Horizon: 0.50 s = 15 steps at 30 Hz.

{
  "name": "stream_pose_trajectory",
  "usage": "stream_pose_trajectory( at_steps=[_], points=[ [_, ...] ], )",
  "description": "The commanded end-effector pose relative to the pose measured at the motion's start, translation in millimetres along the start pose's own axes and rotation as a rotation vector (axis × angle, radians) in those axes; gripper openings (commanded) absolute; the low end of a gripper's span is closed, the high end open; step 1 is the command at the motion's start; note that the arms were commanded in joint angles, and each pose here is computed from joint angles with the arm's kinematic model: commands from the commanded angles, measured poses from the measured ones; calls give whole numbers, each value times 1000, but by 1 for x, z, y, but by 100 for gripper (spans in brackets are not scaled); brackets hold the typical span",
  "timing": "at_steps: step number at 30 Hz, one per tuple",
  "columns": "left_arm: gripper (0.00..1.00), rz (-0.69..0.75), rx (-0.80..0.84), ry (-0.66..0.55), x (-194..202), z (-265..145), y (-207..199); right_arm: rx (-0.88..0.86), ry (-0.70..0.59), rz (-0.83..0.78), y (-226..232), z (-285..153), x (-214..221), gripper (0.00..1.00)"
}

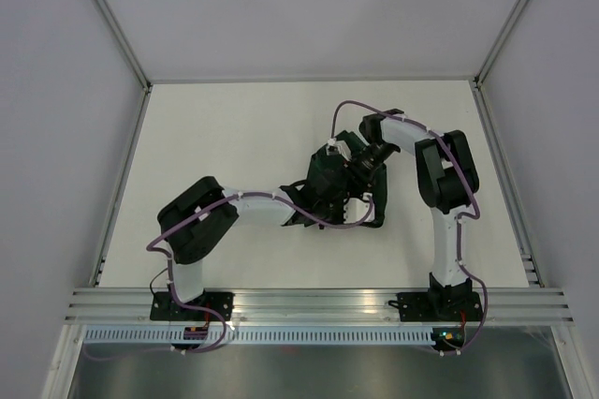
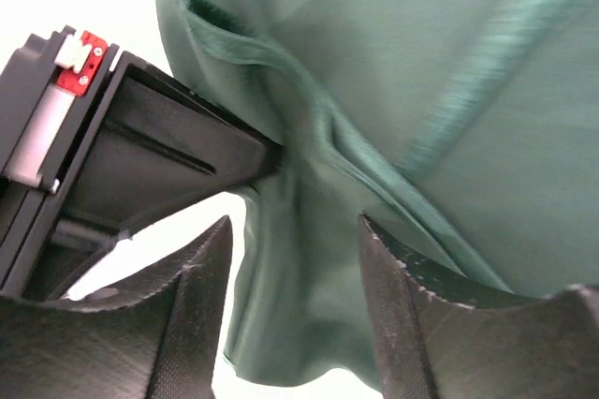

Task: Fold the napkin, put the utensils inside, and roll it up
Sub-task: Roll the napkin with the utensil

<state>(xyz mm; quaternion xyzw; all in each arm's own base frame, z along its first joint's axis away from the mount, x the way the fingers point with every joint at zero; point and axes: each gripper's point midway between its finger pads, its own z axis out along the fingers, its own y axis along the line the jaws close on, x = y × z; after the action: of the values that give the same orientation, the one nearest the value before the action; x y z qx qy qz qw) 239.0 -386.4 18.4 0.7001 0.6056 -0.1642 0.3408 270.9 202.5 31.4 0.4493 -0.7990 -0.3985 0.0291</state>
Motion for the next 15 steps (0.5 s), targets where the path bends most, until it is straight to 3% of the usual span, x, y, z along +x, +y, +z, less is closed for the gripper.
stream_pose_trajectory(
  at_steps=[1, 8, 15],
  points=[
    [2, -154, 220, 63, 23, 3, -48, 93, -134, -104, -4, -36, -33, 62],
    [2, -291, 330, 104, 23, 1, -49, 113, -297, -48, -11, -80, -36, 63],
    [2, -497, 462, 115, 19, -5, -35, 235, -481, -111, -11, -135, -34, 64]
  ],
)
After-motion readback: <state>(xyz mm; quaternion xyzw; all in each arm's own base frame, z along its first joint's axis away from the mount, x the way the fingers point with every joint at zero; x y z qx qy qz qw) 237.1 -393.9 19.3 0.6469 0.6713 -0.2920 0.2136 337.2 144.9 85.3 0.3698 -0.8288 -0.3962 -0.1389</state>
